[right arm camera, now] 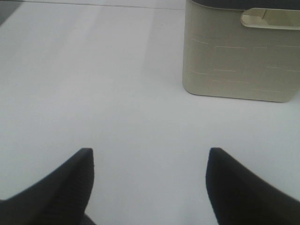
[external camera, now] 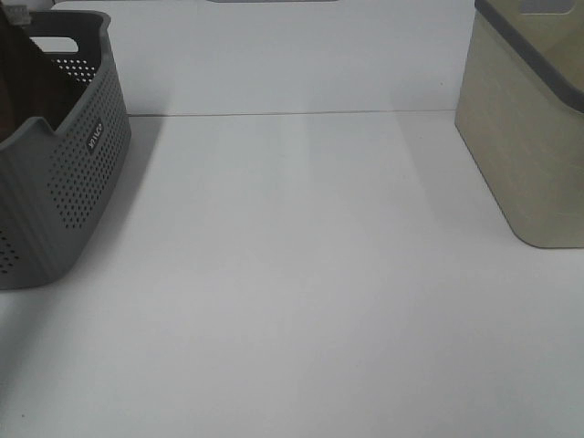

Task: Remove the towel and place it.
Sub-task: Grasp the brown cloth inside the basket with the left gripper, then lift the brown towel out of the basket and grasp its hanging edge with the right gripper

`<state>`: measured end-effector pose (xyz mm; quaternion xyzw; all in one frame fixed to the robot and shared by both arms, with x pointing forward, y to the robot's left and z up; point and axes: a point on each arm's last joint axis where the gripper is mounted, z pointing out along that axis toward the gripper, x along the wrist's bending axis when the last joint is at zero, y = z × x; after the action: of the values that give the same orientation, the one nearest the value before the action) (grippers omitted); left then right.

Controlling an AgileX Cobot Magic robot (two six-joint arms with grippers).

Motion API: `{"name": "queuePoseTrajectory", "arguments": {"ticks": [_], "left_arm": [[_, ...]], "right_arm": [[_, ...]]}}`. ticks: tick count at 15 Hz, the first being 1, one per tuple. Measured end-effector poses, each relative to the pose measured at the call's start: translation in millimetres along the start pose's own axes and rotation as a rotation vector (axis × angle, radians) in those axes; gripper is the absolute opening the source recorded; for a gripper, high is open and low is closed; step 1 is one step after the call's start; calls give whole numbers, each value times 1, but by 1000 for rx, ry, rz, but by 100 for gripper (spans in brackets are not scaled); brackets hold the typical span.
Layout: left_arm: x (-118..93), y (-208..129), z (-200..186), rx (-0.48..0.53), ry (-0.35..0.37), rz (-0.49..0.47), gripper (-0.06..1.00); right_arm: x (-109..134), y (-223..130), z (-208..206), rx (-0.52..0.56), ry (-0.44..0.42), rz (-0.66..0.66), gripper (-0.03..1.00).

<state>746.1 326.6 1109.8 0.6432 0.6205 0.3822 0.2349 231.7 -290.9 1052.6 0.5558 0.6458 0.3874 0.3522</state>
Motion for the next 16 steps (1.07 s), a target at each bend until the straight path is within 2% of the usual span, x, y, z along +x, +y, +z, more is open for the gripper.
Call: {"name": "queuePoseTrajectory", "arguments": {"ticks": [1, 4, 5, 6, 9, 12, 16], "left_arm": [[-3, 6, -10, -21, -6, 9, 0], [-24, 38, -72, -171, -54, 46, 0], [-34, 49, -98, -240, -81, 57, 0], [-49, 67, -148, -374, -135, 63, 0], [-77, 78, -212, -503, -236, 81, 0], [-118, 76, -250, -555, -352, 146, 0], [-172, 58, -276, -500, -481, 277, 0]], "right_arm": [[0, 0, 0, 0, 0, 0, 65], [0, 0, 0, 0, 0, 0, 65], [0, 0, 0, 0, 0, 0, 65], [0, 0, 0, 0, 0, 0, 65], [0, 0, 0, 0, -1, 0, 65], [0, 0, 0, 0, -1, 0, 65], [0, 0, 0, 0, -1, 0, 65]]}}
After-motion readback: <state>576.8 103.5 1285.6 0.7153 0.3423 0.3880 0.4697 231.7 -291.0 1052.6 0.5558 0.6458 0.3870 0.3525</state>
